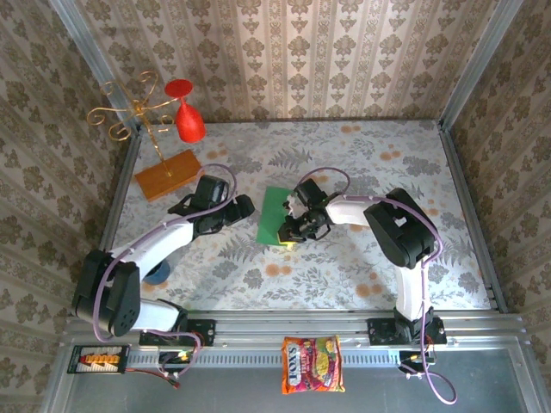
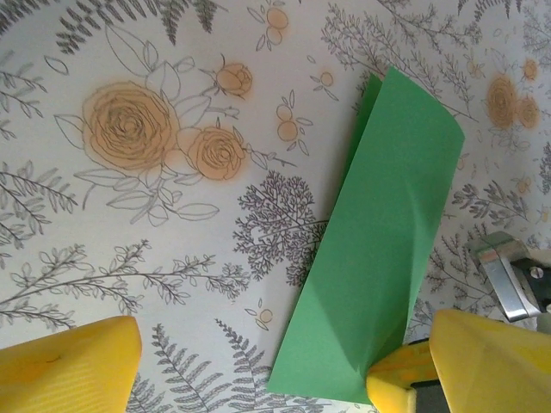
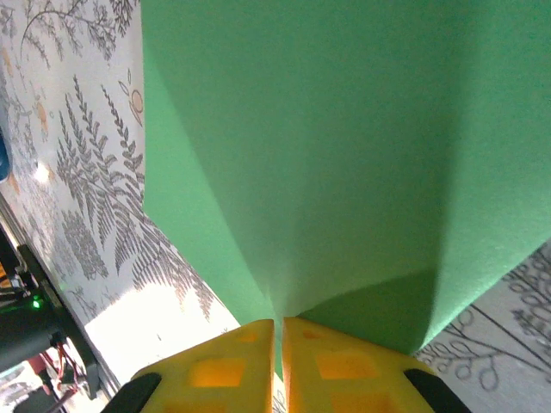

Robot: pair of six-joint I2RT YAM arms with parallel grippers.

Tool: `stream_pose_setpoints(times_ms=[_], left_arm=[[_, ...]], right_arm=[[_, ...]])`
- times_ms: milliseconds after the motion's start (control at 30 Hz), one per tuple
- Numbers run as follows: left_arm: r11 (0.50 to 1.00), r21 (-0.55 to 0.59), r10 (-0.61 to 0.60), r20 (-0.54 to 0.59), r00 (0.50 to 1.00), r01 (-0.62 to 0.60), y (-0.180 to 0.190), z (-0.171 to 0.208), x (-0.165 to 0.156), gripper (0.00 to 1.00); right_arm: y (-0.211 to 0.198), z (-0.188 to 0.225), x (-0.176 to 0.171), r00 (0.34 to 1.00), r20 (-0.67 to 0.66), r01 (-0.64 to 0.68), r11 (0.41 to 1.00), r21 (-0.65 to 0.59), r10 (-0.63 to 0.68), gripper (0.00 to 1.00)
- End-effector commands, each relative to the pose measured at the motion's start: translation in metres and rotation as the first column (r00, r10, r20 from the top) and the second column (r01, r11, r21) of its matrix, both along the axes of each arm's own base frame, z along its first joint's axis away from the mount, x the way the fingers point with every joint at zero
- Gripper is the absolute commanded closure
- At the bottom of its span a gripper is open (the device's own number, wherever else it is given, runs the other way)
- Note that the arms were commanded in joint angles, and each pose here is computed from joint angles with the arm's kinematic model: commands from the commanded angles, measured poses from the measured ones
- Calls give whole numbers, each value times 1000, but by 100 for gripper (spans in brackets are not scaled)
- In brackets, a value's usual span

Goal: Fold a paper plane with a square sheet of paper (pick it up from the middle)

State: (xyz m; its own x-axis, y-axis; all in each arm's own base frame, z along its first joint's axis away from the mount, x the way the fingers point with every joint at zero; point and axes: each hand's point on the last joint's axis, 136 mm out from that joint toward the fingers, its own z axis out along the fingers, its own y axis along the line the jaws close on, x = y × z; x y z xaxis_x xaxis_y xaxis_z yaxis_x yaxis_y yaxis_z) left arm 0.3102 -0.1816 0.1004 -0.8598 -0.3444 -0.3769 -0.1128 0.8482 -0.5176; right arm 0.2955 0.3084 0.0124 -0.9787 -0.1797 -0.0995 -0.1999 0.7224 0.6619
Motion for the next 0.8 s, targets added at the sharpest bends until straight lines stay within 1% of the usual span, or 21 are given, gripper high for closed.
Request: stream_pose_setpoints(times_ms=[0,133,200,267,333,433,567,667,700,767], left_arm=[[997,-76,-11,-21,1000,9,-11,-4,-1,12],[991,-130,-33,-42,999,27,-21,-8,-3,12],[990,-138,-46,-57,997,37,-25,-12,-6,11],[988,-146,-61,-71,996,50,-31,-14,-10,10],[986,-155,-75,-93,993,60,-37,-20,-15,10],[982,-172,-97,-122,988,75,-45,-25,-21,8],[975,-197,-134,-162,978,100,-56,-33,-28,7],[973,-204,-148,-177,973,111,-61,-37,-31,6],[972,-206,-151,-183,972,112,-62,-39,-31,4],[968,-218,-169,-190,967,126,-66,-41,-32,4]], right_arm=[[-31,-23,-16,999,-17,-38,992,-120,36,86],[-10,31,2,995,94,-39,998,45,35,81],[-4,56,13,991,135,-9,996,93,-4,78],[-5,67,23,988,143,46,993,105,-61,75],[-12,64,32,983,129,120,990,73,-129,71],[-25,50,41,973,124,196,981,9,-196,67],[-30,38,47,966,103,240,970,-38,-235,66],[-33,32,52,961,99,266,962,-66,-259,66],[-34,29,53,960,97,270,960,-71,-263,66],[-35,23,55,959,86,278,957,-81,-271,66]])
